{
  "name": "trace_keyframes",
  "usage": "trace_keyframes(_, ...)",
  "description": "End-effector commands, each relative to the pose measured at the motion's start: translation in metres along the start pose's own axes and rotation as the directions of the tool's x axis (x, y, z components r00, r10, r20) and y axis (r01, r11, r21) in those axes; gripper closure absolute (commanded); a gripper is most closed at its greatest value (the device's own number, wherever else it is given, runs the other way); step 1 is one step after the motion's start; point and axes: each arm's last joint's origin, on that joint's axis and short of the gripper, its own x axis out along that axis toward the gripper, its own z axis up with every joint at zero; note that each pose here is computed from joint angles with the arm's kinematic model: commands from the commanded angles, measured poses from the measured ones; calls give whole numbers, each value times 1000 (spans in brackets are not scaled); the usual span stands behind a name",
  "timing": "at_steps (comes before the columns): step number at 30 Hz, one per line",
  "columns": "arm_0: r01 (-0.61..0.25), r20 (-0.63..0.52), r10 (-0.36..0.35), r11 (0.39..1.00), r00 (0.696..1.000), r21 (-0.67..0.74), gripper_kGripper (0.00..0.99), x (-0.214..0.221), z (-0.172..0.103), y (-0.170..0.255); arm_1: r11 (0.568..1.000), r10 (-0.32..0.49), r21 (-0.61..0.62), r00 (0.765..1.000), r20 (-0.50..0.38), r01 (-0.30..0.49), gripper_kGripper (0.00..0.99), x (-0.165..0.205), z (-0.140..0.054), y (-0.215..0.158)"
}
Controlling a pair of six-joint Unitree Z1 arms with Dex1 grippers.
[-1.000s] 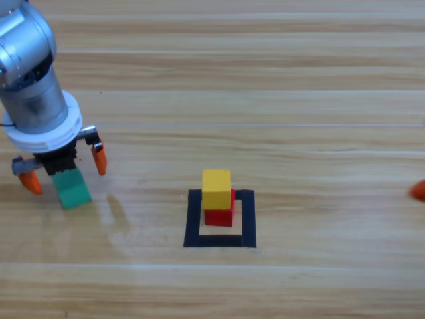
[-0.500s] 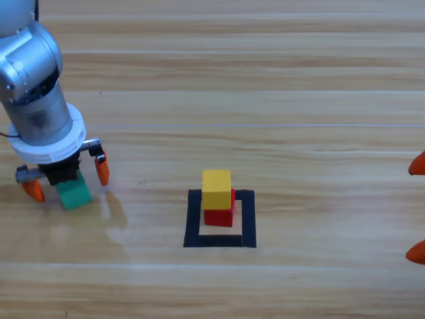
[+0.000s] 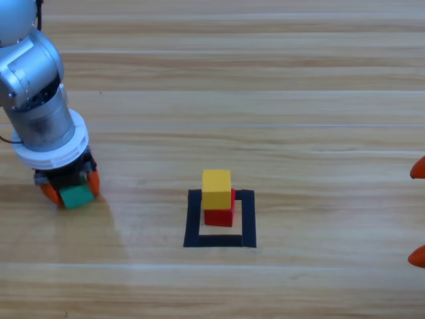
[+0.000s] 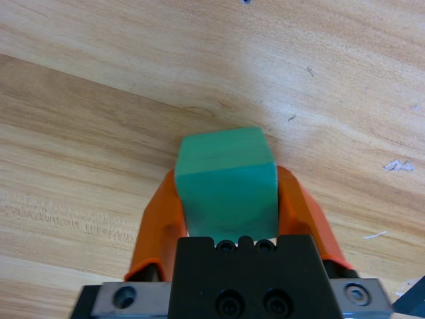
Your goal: Stack the blocks in the rectangular block: red at the bottom, yellow in the middle, green on top
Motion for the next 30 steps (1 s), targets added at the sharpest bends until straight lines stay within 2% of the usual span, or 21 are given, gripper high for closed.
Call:
trace_keyframes(1, -19, -33, 21, 998, 999, 54, 752, 10, -5, -3, 999, 11, 32, 998, -60, -9, 2, 11, 3, -9)
trace_keyframes(5, -16, -22, 20, 988, 1000, 154, 926, -17, 7, -26, 999, 14, 36, 997, -70, -11, 2, 11, 3, -9)
trace_keyframes(10, -6, -13, 11, 936, 1000, 352, 956, -62, 5, -83, 999, 15, 40, 997, -72, -12, 5, 10, 3, -9)
trace_keyframes(14, 30, -5, -31, 903, 1000, 429, 982, -94, 0, -103, 999, 13, 41, 997, -71, -10, 7, 10, 3, -9)
trace_keyframes(19, 59, 1, -66, 894, 998, 444, 982, -116, -9, -110, 999, 11, 46, 997, -70, -8, 7, 10, 3, -9)
trace_keyframes(30, 55, -49, -37, 899, 998, 434, 982, -114, -45, -134, 999, 12, 45, 997, -75, -9, 7, 10, 2, -9)
